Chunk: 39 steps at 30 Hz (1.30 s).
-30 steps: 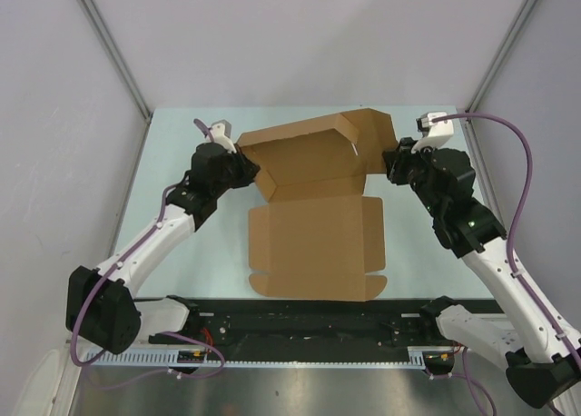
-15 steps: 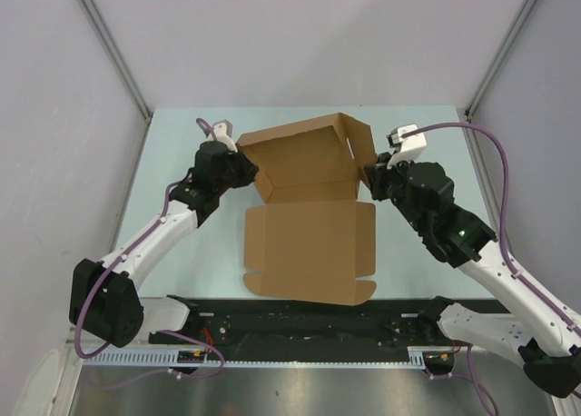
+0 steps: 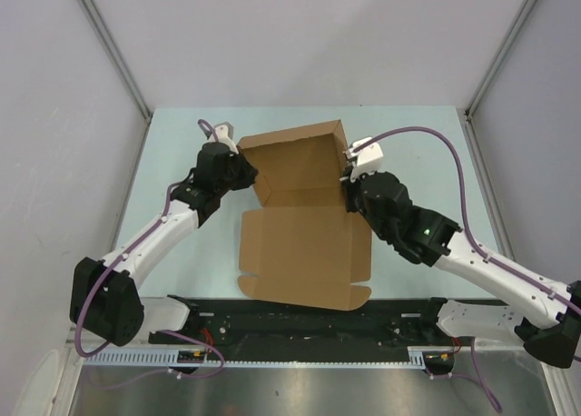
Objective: Fold the paper box
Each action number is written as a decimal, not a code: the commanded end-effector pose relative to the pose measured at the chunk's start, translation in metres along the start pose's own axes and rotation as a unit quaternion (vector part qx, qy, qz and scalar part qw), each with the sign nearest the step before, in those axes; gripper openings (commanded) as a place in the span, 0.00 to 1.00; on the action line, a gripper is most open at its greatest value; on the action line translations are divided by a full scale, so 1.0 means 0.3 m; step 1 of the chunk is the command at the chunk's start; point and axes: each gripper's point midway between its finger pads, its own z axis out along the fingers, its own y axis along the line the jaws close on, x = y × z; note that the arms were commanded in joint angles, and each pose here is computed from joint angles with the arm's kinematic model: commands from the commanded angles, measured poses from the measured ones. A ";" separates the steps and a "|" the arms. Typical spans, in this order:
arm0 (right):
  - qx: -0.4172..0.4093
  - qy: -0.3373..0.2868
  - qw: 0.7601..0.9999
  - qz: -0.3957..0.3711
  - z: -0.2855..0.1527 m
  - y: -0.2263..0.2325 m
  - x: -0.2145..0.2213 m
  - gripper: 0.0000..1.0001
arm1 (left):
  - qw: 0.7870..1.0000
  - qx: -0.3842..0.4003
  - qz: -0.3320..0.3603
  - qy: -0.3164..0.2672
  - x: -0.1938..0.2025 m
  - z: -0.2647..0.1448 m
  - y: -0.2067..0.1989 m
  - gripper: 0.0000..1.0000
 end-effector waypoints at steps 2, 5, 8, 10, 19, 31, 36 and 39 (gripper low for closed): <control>-0.035 -0.007 0.999 -0.014 -0.005 0.103 -0.022 0.17 | 0.996 0.074 -0.013 -0.045 -0.113 -0.032 -0.149 0.00; -0.033 -0.009 0.999 -0.016 -0.016 0.097 -0.027 0.28 | 0.996 0.074 -0.011 -0.047 -0.116 -0.036 -0.148 0.00; -0.033 -0.019 0.999 -0.014 -0.030 0.089 -0.047 0.41 | 0.996 0.074 -0.008 -0.048 -0.114 -0.038 -0.145 0.00; -0.034 -0.027 0.999 -0.012 -0.043 0.082 -0.065 0.50 | 0.996 0.075 -0.008 -0.049 -0.111 -0.039 -0.144 0.00; -0.039 -0.055 0.998 -0.011 -0.115 0.041 -0.135 0.61 | 0.995 0.078 -0.005 -0.054 -0.101 -0.032 -0.138 0.00; -0.088 -0.143 0.986 -0.007 -0.293 -0.013 -0.302 0.65 | 0.996 0.073 0.001 -0.051 -0.086 -0.028 -0.125 0.00; -0.091 -0.207 0.974 0.023 -0.384 -0.070 -0.404 0.66 | 0.996 0.071 0.005 -0.048 -0.075 -0.024 -0.118 0.00; -0.065 -0.235 0.969 0.036 -0.414 -0.129 -0.448 0.66 | 0.995 0.080 0.008 -0.057 -0.088 -0.024 -0.128 0.00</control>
